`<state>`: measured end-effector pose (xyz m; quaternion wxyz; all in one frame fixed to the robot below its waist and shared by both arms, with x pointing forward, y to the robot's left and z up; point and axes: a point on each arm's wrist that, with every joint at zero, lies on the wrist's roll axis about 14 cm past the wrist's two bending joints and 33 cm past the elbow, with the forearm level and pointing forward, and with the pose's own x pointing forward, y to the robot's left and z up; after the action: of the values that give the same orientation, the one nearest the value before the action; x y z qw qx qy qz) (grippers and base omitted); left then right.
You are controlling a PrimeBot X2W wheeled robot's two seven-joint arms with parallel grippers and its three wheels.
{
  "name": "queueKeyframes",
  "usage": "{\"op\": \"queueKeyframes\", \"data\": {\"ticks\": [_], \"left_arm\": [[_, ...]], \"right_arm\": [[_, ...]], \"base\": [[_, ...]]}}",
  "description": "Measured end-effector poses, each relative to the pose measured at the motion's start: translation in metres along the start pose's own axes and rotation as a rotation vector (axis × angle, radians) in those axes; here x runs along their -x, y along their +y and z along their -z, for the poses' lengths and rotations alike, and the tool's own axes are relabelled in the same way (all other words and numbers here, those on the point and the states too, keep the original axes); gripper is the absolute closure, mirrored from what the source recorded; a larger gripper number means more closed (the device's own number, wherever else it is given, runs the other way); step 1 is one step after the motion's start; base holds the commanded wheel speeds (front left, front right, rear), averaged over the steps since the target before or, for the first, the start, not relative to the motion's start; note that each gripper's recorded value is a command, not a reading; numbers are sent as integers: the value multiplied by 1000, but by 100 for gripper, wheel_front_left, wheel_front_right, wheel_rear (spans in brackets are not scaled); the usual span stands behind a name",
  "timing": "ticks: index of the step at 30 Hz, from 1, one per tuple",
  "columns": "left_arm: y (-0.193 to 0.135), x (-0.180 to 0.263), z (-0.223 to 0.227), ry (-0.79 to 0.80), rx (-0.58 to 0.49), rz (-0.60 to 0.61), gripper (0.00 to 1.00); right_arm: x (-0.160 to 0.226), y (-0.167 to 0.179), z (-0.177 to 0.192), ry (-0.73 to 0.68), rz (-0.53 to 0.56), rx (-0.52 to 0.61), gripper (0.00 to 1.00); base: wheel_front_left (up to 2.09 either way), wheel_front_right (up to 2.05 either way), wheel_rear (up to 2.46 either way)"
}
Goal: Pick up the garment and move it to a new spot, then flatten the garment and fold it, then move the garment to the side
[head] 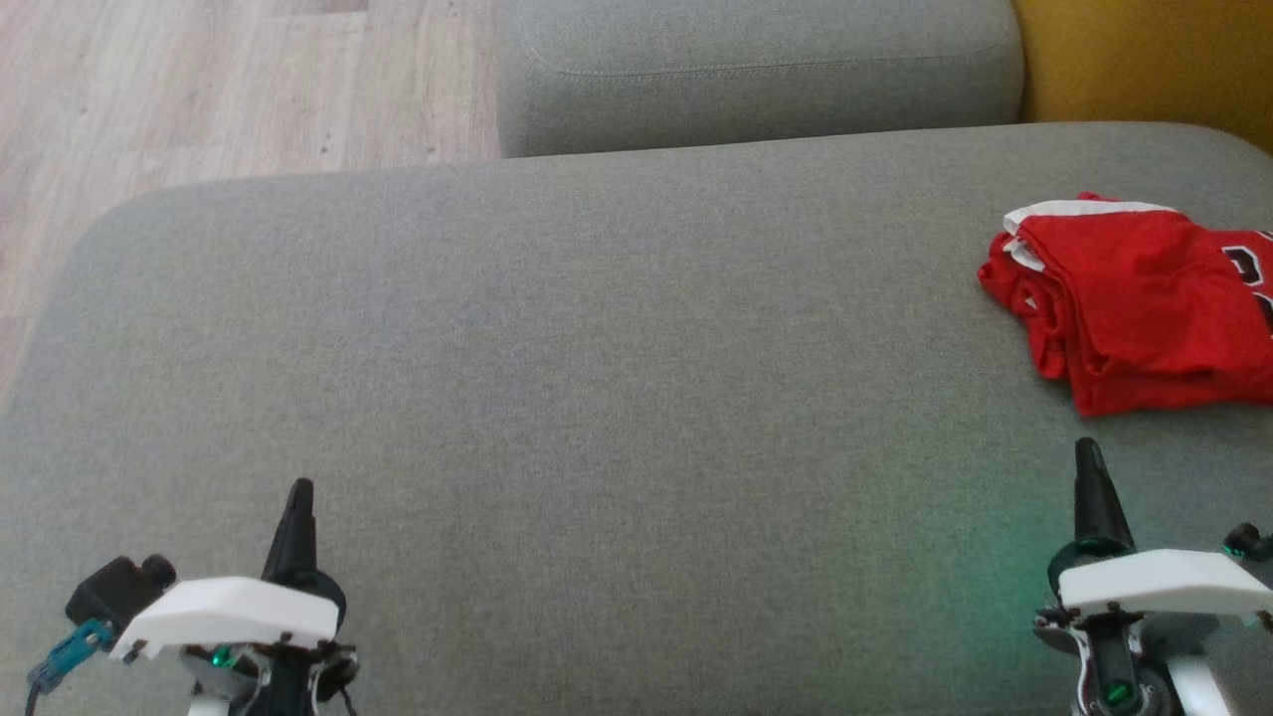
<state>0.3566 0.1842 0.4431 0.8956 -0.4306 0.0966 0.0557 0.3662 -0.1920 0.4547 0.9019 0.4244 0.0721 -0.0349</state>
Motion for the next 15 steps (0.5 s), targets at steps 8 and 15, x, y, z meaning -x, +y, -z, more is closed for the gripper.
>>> {"op": "queueKeyframes", "data": {"ticks": [8,15], "left_arm": [[-2,-1,-1,5,89,8,100],[-2,-2,-5,0,172,11,100]], "right_arm": [[0,-1,-2,-2,8,-96,100],[0,-1,-5,-7,9,-175,100]], "base": [[0,0,0],[0,0,0]]}}
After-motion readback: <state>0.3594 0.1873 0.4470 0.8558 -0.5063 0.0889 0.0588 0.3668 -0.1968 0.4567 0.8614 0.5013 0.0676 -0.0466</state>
